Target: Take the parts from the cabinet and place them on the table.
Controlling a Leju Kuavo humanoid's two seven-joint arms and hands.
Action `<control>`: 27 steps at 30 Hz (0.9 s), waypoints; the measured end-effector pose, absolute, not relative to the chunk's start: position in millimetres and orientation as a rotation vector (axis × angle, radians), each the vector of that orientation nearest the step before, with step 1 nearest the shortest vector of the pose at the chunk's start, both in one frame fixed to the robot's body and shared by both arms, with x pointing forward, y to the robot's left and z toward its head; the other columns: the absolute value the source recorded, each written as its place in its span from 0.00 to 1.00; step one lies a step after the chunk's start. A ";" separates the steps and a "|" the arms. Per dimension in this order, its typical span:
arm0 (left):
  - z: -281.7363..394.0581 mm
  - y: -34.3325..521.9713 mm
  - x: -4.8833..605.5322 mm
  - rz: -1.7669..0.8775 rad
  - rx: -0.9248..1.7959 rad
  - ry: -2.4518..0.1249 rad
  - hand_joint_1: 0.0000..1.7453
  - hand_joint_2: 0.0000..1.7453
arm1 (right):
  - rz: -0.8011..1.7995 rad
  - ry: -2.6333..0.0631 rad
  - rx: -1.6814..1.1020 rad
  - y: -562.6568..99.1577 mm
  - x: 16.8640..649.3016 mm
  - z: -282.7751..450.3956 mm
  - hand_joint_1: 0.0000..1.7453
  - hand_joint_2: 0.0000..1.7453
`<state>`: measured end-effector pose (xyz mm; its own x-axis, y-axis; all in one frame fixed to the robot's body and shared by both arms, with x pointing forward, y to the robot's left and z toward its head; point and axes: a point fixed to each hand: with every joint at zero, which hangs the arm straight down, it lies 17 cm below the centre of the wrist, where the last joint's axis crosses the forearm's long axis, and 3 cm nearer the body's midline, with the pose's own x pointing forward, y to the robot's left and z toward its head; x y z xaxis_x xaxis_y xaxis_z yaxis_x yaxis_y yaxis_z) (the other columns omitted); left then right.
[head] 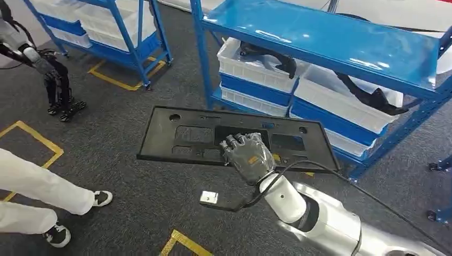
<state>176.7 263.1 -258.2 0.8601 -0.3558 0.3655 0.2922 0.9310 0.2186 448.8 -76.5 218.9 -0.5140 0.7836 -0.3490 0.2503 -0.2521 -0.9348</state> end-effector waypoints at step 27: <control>-262.4 276.5 163.0 -0.349 0.178 -0.390 0.00 1.00 | 1.790 -1.591 -1.319 -91.9 453.7 229.4 1.00 1.00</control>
<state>163.0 276.5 -262.4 0.8665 -0.3656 0.3399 0.2980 0.9251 0.2354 453.7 -91.9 229.4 -0.4714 0.7982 -0.3750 0.2789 -0.2684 -0.9220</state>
